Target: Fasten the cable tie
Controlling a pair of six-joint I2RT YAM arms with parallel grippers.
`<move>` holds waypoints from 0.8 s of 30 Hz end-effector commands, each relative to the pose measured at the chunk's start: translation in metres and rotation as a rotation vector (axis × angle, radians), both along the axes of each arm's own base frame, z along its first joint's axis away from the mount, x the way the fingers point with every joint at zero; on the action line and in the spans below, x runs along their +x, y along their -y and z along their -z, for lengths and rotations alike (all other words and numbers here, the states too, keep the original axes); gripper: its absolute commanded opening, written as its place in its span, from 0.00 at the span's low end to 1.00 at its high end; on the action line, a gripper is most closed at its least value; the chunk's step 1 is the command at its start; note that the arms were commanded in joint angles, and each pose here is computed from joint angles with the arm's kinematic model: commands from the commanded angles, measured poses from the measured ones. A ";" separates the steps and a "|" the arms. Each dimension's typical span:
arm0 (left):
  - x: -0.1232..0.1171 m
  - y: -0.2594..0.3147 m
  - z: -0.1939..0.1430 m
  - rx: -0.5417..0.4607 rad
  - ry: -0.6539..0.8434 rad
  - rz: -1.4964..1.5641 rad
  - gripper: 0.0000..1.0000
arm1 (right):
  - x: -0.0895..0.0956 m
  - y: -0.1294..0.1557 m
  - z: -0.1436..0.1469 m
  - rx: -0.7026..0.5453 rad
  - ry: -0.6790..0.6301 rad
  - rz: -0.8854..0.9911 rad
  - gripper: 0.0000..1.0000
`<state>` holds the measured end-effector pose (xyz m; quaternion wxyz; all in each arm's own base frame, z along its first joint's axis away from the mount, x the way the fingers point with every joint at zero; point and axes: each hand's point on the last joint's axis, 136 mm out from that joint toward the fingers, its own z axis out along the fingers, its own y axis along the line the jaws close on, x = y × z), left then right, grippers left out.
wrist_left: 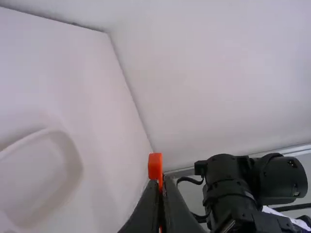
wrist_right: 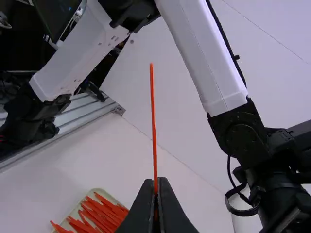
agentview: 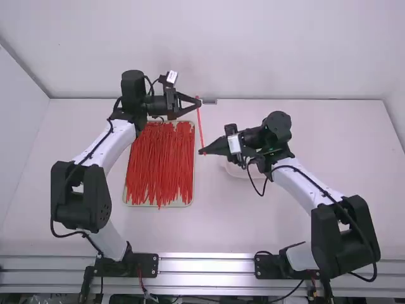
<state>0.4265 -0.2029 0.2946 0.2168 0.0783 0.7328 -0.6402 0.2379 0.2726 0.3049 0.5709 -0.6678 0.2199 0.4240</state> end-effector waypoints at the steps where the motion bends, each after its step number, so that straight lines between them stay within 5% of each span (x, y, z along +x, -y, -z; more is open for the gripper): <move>1: 0.000 0.001 -0.001 0.021 0.094 0.002 0.02 | -0.014 -0.008 -0.002 -0.047 -0.115 -0.061 0.00; 6: 0.003 -0.004 -0.008 0.035 0.233 -0.001 0.02 | -0.010 -0.021 -0.018 -0.047 -0.292 0.001 0.00; 14: 0.000 -0.012 -0.029 0.048 0.564 0.044 0.01 | 0.024 -0.015 -0.049 0.011 -0.745 0.133 0.00; 24: -0.022 -0.013 -0.055 0.056 1.044 0.151 0.01 | 0.039 -0.018 -0.039 -0.064 -1.168 0.143 0.00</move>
